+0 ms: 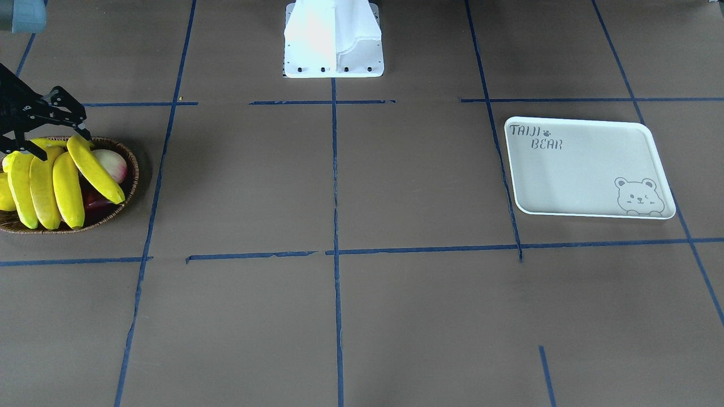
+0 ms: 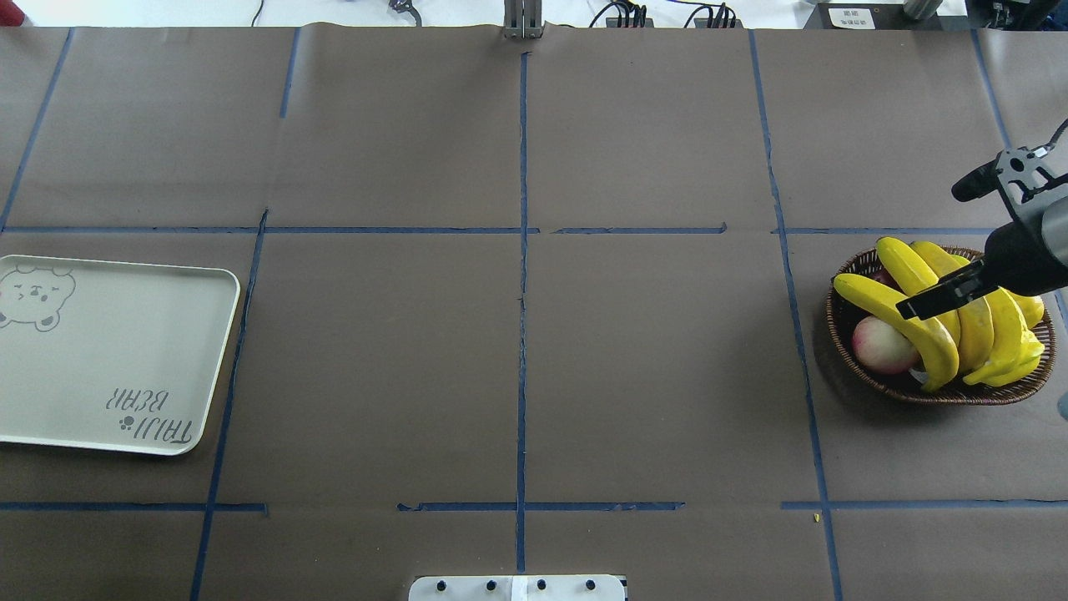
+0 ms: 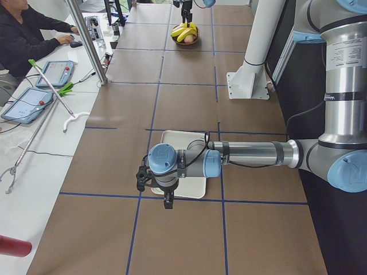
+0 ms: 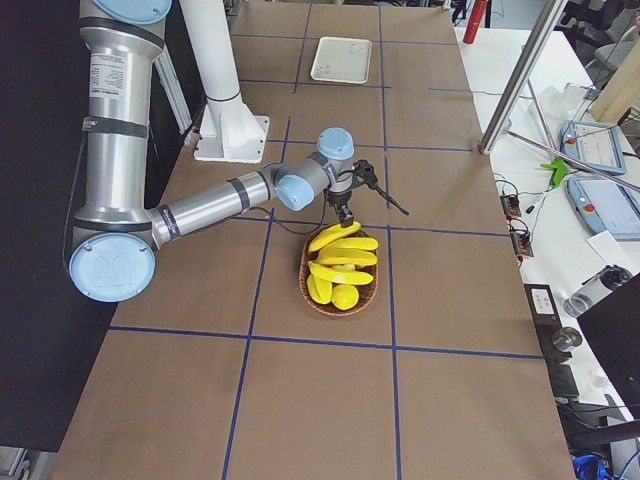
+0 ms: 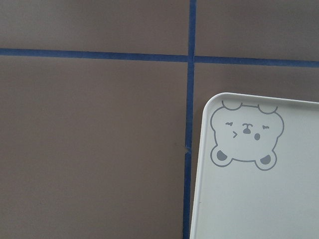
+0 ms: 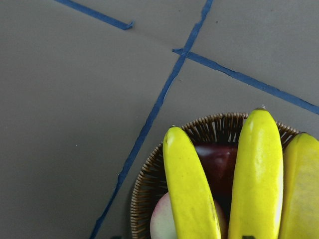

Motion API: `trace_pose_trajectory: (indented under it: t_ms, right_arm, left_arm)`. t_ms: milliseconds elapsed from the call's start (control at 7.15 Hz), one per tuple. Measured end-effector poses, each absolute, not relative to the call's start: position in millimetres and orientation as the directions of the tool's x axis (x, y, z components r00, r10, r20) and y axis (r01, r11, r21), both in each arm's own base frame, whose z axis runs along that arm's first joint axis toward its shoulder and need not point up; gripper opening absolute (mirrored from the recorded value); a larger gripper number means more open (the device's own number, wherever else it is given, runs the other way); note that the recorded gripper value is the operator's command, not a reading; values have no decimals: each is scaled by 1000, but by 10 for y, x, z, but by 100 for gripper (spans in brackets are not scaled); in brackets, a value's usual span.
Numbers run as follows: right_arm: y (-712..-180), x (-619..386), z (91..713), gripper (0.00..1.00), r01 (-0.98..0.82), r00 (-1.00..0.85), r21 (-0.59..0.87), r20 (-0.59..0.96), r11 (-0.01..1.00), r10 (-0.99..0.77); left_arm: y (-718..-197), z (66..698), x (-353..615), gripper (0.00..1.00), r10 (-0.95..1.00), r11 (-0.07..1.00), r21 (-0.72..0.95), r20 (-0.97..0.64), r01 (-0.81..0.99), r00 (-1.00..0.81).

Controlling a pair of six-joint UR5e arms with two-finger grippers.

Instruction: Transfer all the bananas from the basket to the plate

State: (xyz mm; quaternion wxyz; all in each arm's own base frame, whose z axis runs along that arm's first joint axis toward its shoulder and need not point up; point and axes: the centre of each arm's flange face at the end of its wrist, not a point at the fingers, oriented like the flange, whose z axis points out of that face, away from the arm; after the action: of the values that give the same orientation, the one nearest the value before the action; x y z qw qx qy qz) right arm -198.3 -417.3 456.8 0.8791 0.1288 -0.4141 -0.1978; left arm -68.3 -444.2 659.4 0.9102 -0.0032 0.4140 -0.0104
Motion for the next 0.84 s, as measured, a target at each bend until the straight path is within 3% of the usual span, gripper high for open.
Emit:
trace_pose_trajectory:
  t_ms: [699,839]
  right_arm:
    - [-4125,-2133,4803,74,304,586,395,640,867,-497]
    - [-4118,-2129,4841,70,311,587,393,637,865,-500]
  left_arm:
    - [-4442,6599,-681,100,-23,1000,-16,-754,17,657]
    - [-4445,6597,-681,100,-23,1000,-16,-754,17,657]
